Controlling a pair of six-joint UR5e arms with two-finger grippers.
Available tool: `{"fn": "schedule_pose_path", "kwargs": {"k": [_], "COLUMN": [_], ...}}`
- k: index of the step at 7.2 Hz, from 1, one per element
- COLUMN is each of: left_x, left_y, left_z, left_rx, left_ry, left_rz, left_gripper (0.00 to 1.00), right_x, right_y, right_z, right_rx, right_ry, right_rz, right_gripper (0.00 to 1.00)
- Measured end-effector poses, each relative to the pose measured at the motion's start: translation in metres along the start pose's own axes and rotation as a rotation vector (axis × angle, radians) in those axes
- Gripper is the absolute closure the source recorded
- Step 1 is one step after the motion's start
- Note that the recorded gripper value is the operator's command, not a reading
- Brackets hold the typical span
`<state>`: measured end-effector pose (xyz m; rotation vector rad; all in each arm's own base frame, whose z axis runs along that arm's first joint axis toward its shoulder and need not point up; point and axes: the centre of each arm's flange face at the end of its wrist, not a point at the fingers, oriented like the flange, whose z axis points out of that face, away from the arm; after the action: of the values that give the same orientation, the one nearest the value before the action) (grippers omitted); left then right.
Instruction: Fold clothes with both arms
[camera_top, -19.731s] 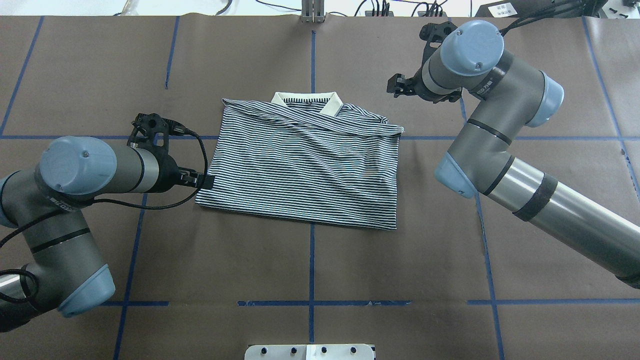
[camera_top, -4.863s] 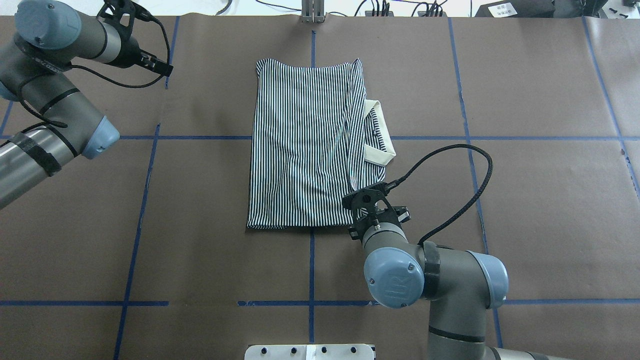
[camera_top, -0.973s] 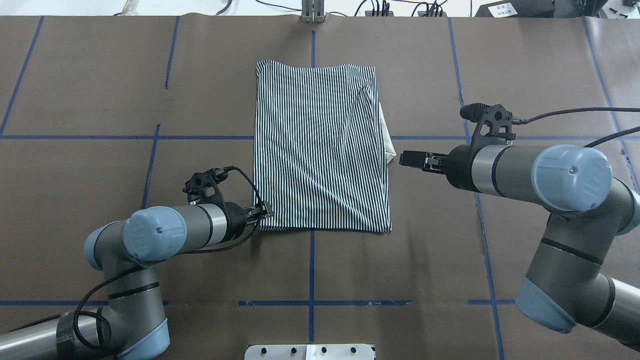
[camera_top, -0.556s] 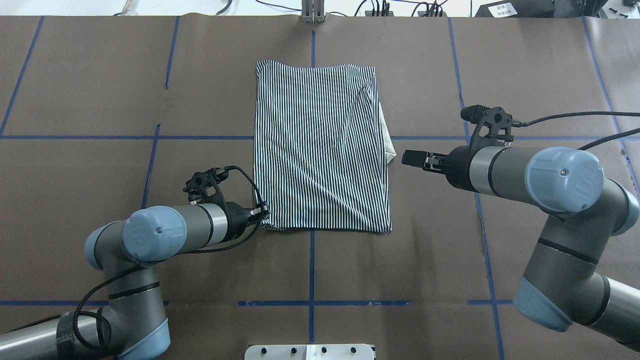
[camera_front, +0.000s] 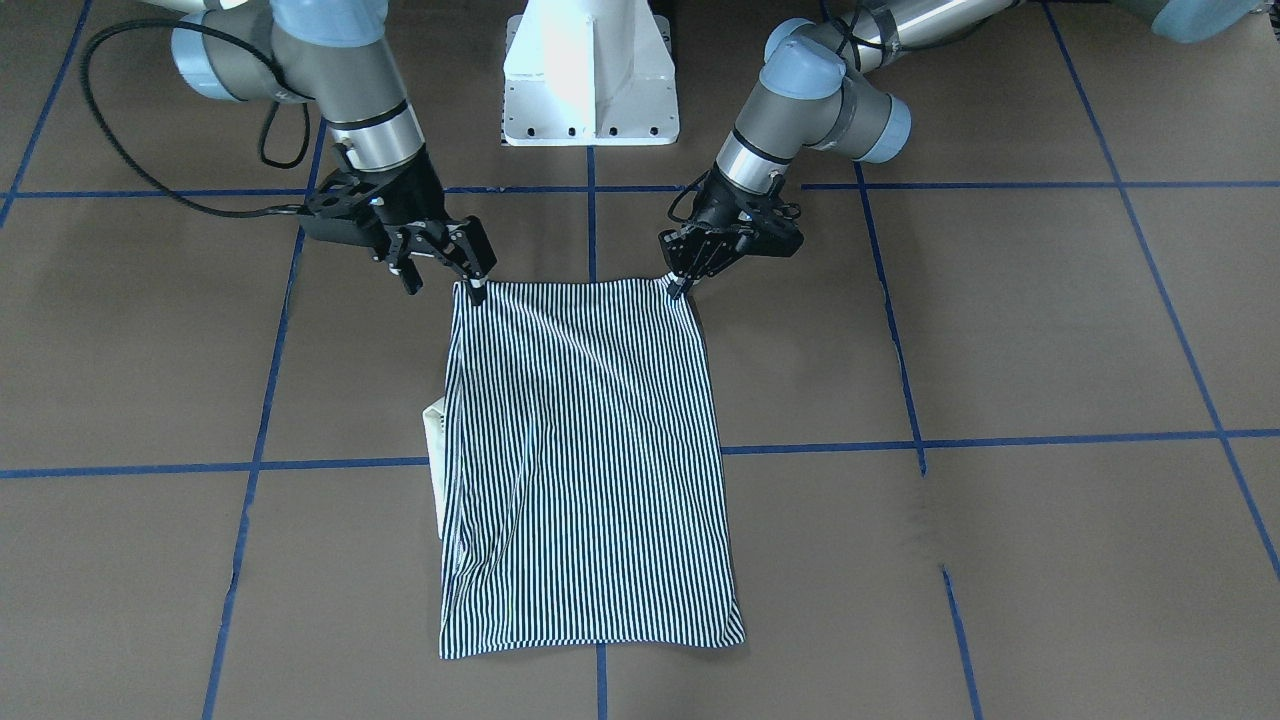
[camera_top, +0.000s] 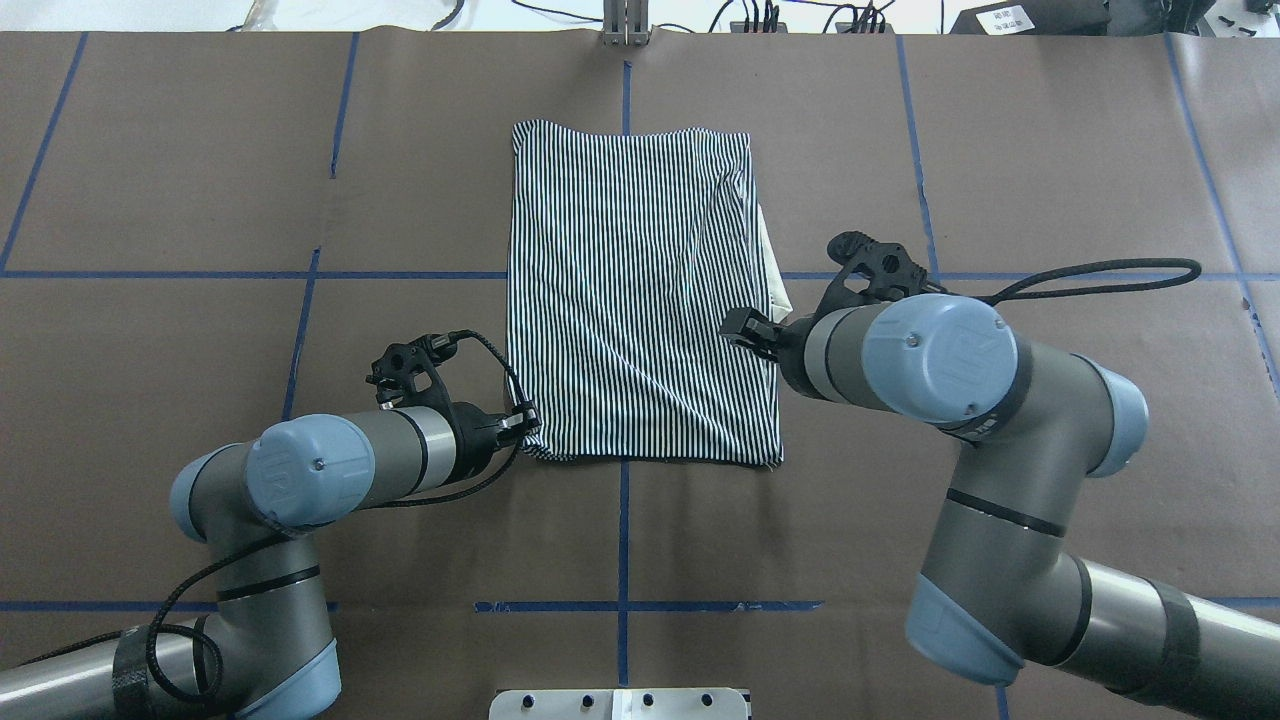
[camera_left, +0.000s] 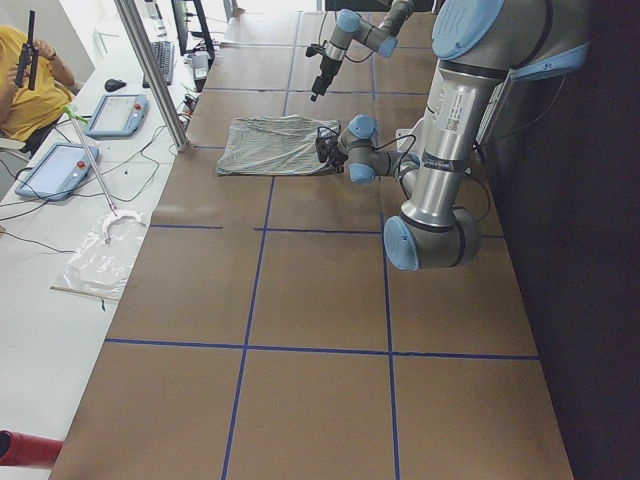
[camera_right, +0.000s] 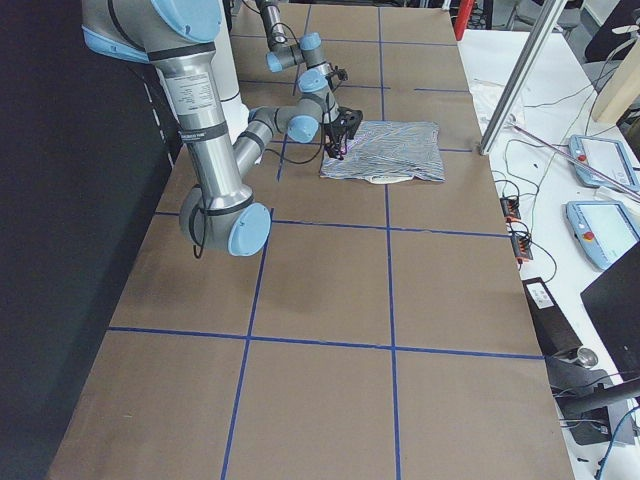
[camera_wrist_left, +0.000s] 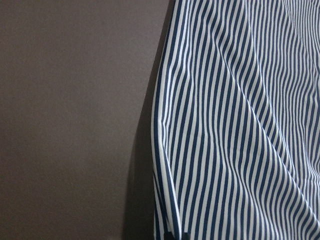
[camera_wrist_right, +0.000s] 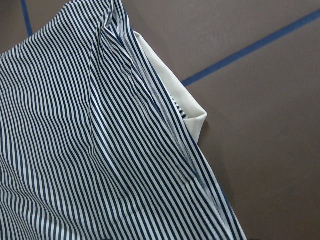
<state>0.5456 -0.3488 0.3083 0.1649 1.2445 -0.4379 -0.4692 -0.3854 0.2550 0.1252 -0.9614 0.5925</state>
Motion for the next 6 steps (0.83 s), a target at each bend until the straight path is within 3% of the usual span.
{"fn": "schedule_pose_path", "kwargs": {"k": [3, 6], "left_x": [0.002, 0.003], "left_y": [0.000, 0.000], "left_z": [0.000, -0.001], "left_rx": [0.013, 0.020], "left_ry": [0.005, 0.007], "left_rz": [-0.001, 0.001], "left_gripper": [1.00, 1.00], "right_x": [-0.020, -0.019], "right_y": [0.031, 0.053], "right_z": [0.041, 0.065], "right_rx": [0.006, 0.013], "right_ry": [0.125, 0.226], "right_rz": [0.136, 0.131], "right_gripper": [0.18, 0.22]}}
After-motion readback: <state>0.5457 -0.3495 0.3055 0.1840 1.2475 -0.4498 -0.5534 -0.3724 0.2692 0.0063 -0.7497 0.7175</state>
